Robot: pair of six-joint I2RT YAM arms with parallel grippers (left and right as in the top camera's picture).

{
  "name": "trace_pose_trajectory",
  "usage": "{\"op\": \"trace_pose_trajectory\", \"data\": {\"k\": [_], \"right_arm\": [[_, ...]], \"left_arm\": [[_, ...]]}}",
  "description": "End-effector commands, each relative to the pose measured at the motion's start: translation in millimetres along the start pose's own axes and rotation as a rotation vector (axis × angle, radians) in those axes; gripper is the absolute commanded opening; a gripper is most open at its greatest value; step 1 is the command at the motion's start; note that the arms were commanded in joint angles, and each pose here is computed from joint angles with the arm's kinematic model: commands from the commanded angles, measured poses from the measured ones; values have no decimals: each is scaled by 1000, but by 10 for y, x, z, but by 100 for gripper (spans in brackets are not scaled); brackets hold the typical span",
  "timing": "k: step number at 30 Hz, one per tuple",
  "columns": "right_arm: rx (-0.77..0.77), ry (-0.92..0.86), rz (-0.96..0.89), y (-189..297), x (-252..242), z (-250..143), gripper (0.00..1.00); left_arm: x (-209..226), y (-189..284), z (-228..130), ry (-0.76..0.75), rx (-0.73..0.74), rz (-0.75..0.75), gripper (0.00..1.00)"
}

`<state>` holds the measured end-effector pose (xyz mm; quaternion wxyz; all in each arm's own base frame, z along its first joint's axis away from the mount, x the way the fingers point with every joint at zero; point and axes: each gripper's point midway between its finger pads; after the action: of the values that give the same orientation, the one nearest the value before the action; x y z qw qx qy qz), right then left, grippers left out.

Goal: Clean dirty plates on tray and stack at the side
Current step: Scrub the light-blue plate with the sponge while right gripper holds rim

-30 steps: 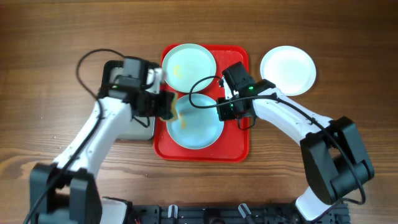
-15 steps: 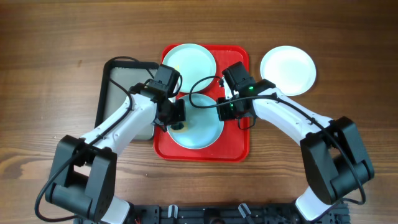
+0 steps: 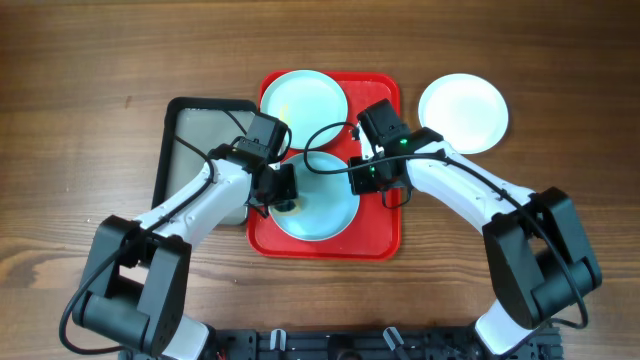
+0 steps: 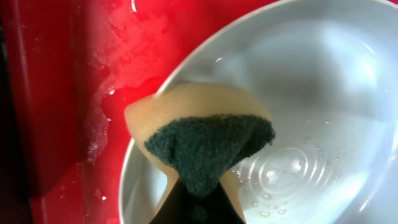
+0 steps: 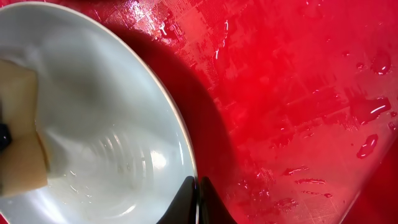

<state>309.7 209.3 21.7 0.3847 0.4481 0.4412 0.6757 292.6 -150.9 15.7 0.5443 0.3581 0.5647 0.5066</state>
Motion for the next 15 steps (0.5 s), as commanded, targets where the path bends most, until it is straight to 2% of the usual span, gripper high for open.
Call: {"op": "trace_pose_trajectory", "data": {"k": [1,8,15], "right_arm": [[-5,-8,26,35,27,-11,4],[-5,-8,26,35,27,-11,4],[-7,-8,27,36,29,-6,5]], "left_arm": [[-2,-172,-200,28,102,-24,4],[72,-527,-502,68,277,-22,4],[-31,-546,-502,76,290,-78,4]]}}
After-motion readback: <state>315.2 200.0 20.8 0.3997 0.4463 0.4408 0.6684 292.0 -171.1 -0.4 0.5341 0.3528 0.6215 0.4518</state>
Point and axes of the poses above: each gripper's point midway between its finger pads, its own y axis back along the fingers, its own x axis along the line the jaws close on, z = x × y, and after that the axes turned 6 degrees about y, right-handed
